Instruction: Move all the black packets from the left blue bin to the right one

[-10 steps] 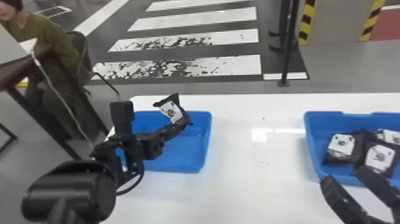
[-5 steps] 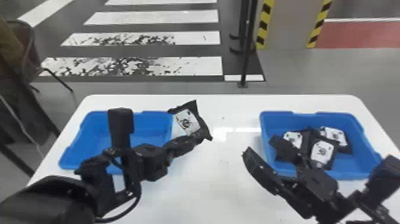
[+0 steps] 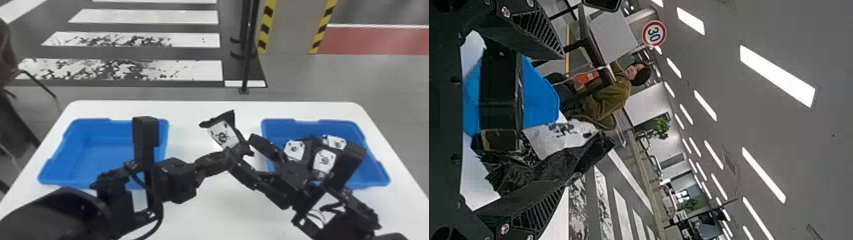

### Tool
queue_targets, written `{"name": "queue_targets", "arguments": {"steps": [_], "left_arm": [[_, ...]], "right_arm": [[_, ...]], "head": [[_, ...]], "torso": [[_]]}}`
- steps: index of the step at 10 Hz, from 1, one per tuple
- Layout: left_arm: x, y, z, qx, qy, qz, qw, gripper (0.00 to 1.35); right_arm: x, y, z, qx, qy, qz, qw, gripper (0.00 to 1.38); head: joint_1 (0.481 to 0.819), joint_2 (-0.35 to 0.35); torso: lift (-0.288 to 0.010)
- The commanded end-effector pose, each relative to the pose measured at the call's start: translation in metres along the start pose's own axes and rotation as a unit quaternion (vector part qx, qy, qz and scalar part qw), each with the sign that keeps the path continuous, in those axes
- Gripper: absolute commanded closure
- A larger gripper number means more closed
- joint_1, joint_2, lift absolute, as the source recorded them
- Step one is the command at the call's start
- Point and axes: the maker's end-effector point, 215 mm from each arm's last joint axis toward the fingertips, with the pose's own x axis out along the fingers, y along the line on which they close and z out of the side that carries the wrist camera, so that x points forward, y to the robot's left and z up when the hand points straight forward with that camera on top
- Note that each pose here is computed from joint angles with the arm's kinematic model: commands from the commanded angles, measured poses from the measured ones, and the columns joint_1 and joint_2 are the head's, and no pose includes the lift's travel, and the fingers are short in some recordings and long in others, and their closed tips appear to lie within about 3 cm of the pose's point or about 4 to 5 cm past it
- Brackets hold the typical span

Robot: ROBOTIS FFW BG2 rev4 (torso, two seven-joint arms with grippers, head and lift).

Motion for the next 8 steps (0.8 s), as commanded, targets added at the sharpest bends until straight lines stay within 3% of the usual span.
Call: {"name": "queue_targets", "arguments": {"steps": [1,4,5,7,8], "left_arm": [[0.008,-0.023,-0.005,-0.004,0.005,-0.029,0.9996,1.21],[0.011,-0.034,-0.006,-0.007,0.006,-0.041,0.9991,1.21],[0.011,-0.034,-0.008,-0.008,0.009,-0.042,0.9990,1.21],[0.012,-0.035,-0.010,-0.010,0.012,-0.044,0.9989,1.21],[0.011,-0.035,-0.013,-0.013,0.014,-0.044,0.9989,1.21]], "right_arm": [[0.009,-0.025,0.008,-0.024,-0.004,-0.013,1.000,0.13],[0.015,-0.030,0.007,-0.021,0.002,-0.013,1.000,0.13],[0.018,-0.031,-0.001,-0.011,0.013,-0.010,1.000,0.22],[0.021,-0.033,0.007,-0.022,0.003,-0.014,1.000,1.25],[0.020,-0.034,0.013,-0.028,-0.005,-0.017,0.999,1.28]], "head": [[0.695,-0.037],[0.695,-0.094],[0.695,-0.095],[0.695,-0.089],[0.695,-0.090]], "torso": [[-0.140],[-0.140],[-0.140],[-0.140],[-0.140]]}}
